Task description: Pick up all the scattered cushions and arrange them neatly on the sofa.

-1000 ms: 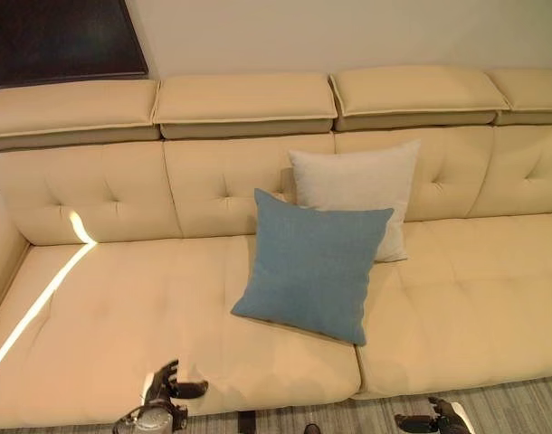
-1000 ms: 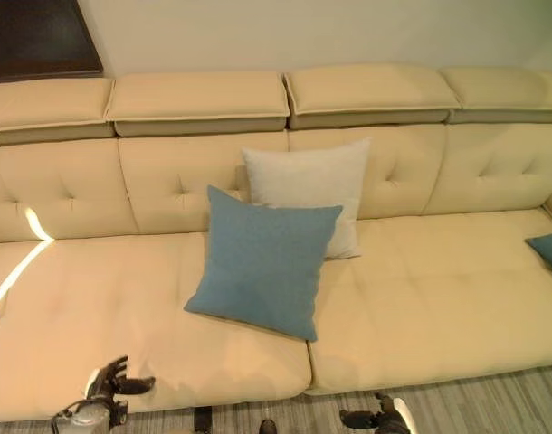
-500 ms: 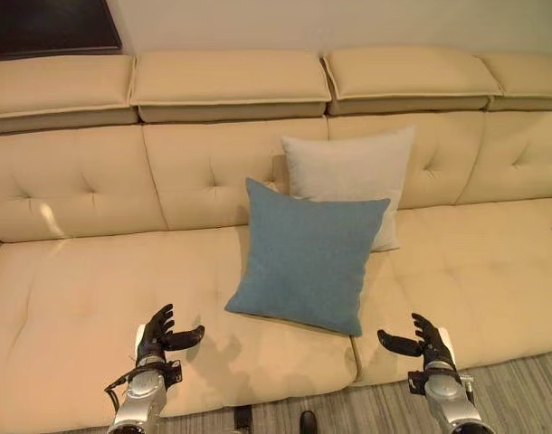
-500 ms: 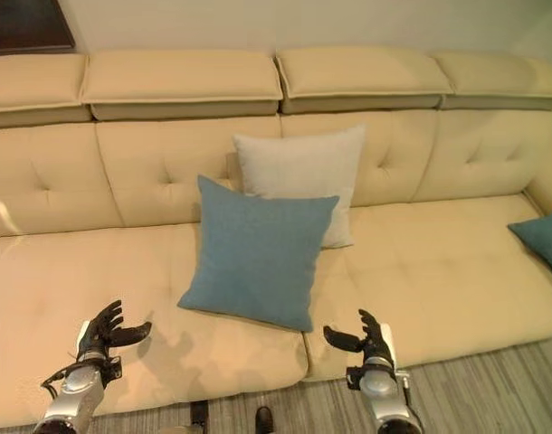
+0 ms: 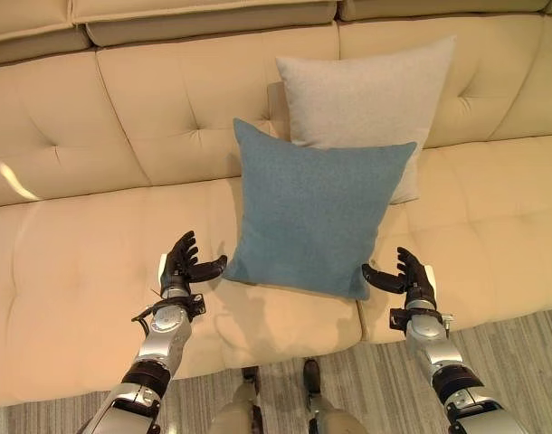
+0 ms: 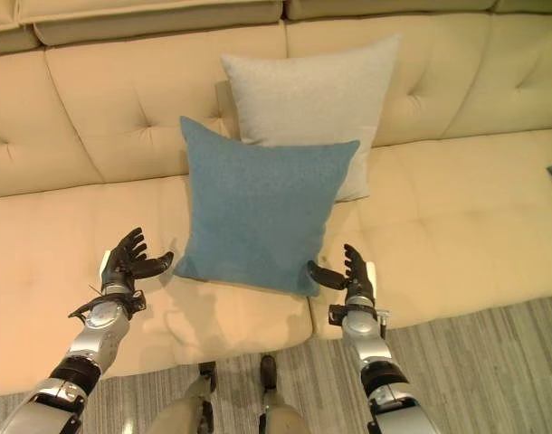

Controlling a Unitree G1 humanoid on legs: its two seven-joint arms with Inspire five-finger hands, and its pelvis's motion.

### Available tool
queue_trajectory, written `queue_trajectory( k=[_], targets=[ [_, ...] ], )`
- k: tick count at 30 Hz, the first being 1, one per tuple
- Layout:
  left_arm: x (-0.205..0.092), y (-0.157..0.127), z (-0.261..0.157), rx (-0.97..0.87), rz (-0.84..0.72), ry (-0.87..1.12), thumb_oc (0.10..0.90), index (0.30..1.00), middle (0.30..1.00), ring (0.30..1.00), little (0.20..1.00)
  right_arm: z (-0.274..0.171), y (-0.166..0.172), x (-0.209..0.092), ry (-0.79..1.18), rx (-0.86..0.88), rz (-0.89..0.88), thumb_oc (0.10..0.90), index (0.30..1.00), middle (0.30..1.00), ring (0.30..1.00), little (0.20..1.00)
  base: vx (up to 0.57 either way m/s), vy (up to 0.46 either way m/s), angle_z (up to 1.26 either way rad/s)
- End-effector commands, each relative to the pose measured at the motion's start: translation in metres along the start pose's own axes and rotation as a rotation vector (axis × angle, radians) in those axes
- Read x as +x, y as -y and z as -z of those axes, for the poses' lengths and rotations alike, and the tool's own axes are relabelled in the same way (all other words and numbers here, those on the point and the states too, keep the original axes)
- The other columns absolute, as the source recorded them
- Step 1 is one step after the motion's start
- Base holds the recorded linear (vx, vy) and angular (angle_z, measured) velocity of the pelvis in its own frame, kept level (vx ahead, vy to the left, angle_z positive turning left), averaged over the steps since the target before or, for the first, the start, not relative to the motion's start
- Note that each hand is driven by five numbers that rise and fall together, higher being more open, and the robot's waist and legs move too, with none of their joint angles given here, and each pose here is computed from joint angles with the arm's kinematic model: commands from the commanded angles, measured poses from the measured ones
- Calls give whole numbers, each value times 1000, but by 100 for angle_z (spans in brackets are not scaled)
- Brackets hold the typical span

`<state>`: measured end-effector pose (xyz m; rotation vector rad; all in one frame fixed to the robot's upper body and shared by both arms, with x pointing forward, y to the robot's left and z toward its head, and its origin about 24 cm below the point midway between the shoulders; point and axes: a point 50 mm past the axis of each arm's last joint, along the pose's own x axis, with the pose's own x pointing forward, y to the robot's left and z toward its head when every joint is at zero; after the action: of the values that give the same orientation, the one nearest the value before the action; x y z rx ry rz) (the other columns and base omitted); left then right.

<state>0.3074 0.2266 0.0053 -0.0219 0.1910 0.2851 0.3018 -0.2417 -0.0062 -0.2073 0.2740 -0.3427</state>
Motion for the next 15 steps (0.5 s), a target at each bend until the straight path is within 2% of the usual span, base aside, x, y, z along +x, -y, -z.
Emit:
queue_trajectory(
  k=[1, 6, 15],
  targets=[
    [36, 22, -106, 9, 43, 335, 800, 900, 900, 900, 900, -103, 1, 26, 323, 144, 51, 800, 900, 900, 900, 900, 4, -9, -14],
    [42, 43, -130, -18, 127, 362, 800, 900, 900, 900, 900, -141, -15, 28, 421, 162, -7, 800, 900, 900, 900, 900, 5, -7, -7],
    [33, 88, -144, -137, 293, 391, 800, 900, 900, 900, 900, -170, -53, 19, 490, 200, -156, 800, 900, 900, 900, 900, -1, -4, -4]
  ],
)
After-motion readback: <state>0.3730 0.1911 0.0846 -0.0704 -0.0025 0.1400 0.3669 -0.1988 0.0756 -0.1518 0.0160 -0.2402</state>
